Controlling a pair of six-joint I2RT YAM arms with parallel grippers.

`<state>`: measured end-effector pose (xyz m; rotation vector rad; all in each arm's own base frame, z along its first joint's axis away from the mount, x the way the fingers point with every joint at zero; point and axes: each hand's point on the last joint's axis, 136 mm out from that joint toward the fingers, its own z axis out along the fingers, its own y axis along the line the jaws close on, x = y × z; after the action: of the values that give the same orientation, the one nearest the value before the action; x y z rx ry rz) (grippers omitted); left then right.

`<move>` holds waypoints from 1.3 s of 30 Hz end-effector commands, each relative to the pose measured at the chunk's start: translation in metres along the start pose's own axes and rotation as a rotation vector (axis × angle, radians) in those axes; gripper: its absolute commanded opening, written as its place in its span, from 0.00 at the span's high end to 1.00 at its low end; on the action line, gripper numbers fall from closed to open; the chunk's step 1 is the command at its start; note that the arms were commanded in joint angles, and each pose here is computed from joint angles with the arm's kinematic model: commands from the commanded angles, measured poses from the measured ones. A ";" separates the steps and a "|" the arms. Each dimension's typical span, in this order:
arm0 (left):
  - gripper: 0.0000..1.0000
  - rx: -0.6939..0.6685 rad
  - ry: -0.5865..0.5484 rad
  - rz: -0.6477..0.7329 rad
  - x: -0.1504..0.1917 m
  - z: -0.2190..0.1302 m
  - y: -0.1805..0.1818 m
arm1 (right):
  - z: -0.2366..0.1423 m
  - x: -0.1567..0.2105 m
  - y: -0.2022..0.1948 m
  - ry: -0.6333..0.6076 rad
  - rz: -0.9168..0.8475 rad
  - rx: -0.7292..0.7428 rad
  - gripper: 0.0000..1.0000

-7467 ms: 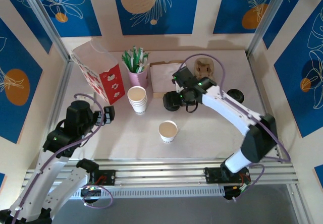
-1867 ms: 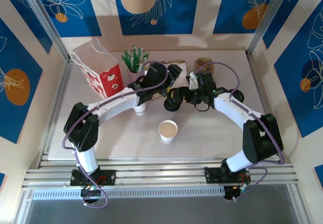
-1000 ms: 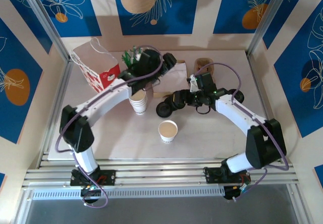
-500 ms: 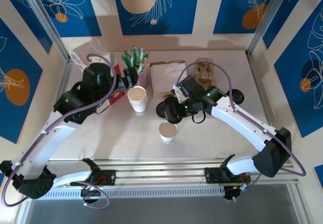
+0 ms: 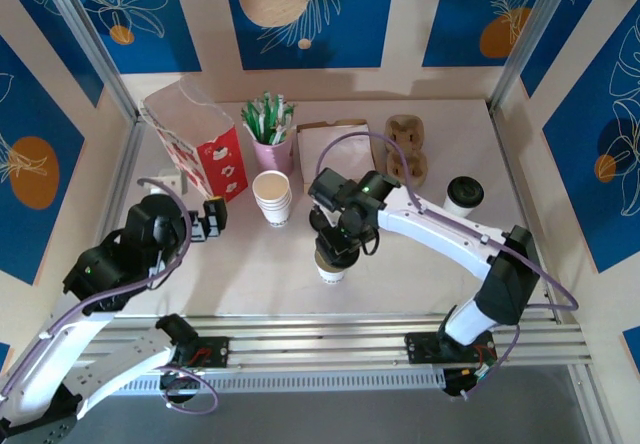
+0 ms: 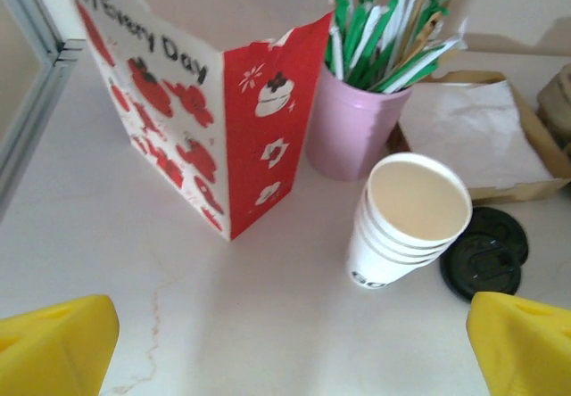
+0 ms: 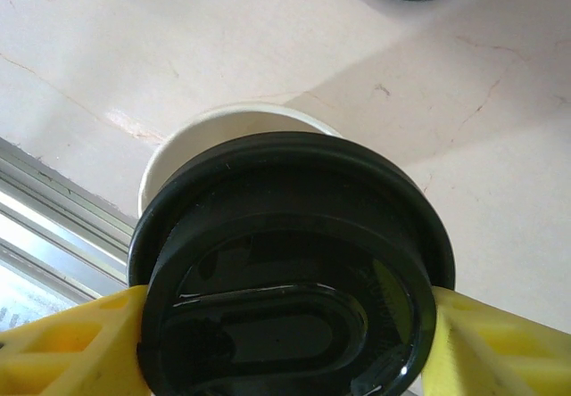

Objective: Pack the takeout coffee

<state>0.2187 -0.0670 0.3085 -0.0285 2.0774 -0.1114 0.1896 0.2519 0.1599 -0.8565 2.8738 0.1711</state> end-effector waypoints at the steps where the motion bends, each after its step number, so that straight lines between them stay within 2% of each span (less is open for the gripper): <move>1: 0.00 -0.083 -0.004 0.037 0.011 0.003 0.018 | -0.001 0.002 0.000 0.040 -0.037 0.056 0.34; 8: 0.00 -0.107 -0.001 0.043 0.032 0.009 0.027 | 0.009 0.001 0.006 0.075 -0.059 0.069 0.34; 16: 0.00 -0.129 -0.010 0.069 0.034 0.008 0.033 | 0.014 -0.005 0.009 0.074 -0.061 0.069 0.33; 39: 0.00 -0.137 0.000 0.078 0.038 0.008 0.036 | 0.028 0.008 0.012 0.107 -0.045 0.058 0.32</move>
<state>0.2094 -0.0410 0.2685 -0.0258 2.0848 0.0437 0.1878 0.2655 0.1352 -0.9431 2.9135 0.0405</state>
